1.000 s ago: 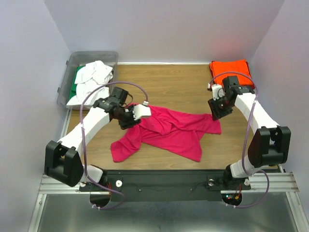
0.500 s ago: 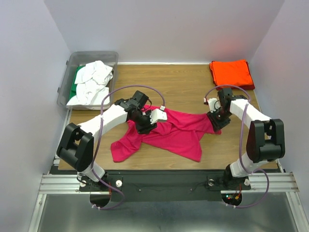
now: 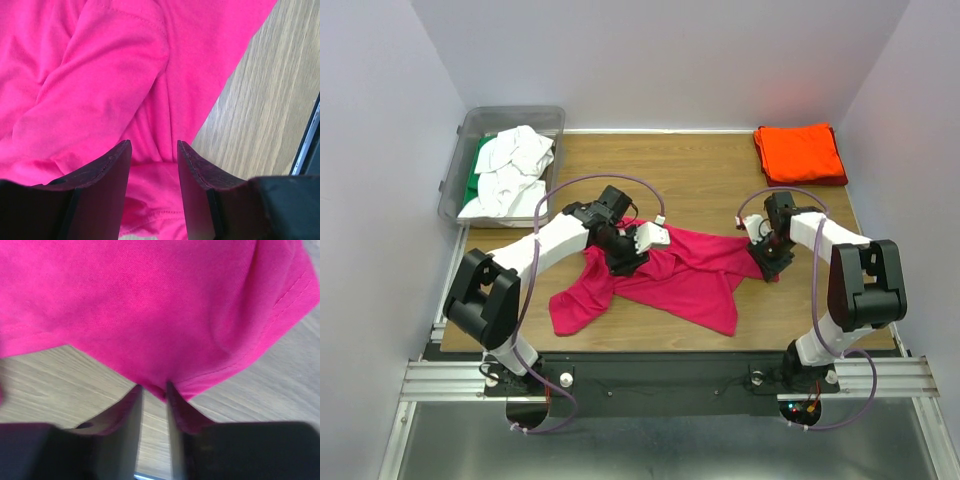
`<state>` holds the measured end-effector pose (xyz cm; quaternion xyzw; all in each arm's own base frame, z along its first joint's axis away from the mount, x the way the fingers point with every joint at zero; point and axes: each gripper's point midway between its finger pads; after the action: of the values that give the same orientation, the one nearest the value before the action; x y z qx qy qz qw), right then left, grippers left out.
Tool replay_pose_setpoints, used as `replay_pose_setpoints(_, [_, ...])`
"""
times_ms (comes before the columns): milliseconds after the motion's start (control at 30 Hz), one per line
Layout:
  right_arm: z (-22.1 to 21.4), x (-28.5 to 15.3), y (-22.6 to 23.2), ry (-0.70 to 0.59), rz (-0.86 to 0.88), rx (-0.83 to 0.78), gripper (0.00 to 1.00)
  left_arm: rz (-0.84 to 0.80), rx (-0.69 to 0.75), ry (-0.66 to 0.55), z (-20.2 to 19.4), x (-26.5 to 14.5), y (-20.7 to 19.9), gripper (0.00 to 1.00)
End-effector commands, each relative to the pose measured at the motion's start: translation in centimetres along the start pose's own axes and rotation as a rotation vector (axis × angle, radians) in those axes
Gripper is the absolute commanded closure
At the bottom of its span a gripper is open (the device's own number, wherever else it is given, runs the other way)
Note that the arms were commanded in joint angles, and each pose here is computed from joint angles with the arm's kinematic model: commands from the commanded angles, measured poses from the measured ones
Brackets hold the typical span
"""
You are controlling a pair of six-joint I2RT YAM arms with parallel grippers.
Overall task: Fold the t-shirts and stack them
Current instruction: Flatten the tshirt out
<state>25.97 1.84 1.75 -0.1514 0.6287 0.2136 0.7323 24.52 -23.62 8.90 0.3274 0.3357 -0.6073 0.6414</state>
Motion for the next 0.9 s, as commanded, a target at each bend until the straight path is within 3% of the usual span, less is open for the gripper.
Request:
replay_pose_setpoints(0, [-0.5,1.7,-0.5,0.016,-0.029,-0.026,0.81,-0.003,0.016,-0.053,2.6,0.2,0.0,0.46])
replay_pose_setpoints(100, [0.2,1.4,-0.4,-0.007,-0.023,-0.011,0.99,0.002,0.04,-0.063,3.7,1.1,-0.3,0.46])
replay_pose_setpoints(433, [1.9,-0.6,-0.1,-0.082,-0.015,0.039,0.99,0.057,0.151,-0.014,5.8,4.7,0.1,0.46])
replay_pose_setpoints(733, [2.4,-1.3,-0.2,-0.09,-0.022,0.047,1.0,0.136,0.228,0.107,3.5,7.0,2.6,0.47])
replay_pose_setpoints(833, [2.3,-1.3,-0.3,-0.088,-0.024,0.048,0.99,0.141,0.244,0.14,2.8,7.2,2.9,0.55])
replay_pose_setpoints(867, [2.4,-1.4,-0.4,-0.091,-0.027,0.049,0.99,0.147,0.257,0.143,2.8,6.9,3.0,0.65])
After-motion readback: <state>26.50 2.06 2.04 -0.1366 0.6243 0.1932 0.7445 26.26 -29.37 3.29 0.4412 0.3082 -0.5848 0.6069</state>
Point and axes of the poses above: each gripper's point midway between its finger pads, its own x axis out along the fingers, its own y axis along the line the jaws close on, z = x × y, and after that the axes turned 5 degrees about x, right-handed
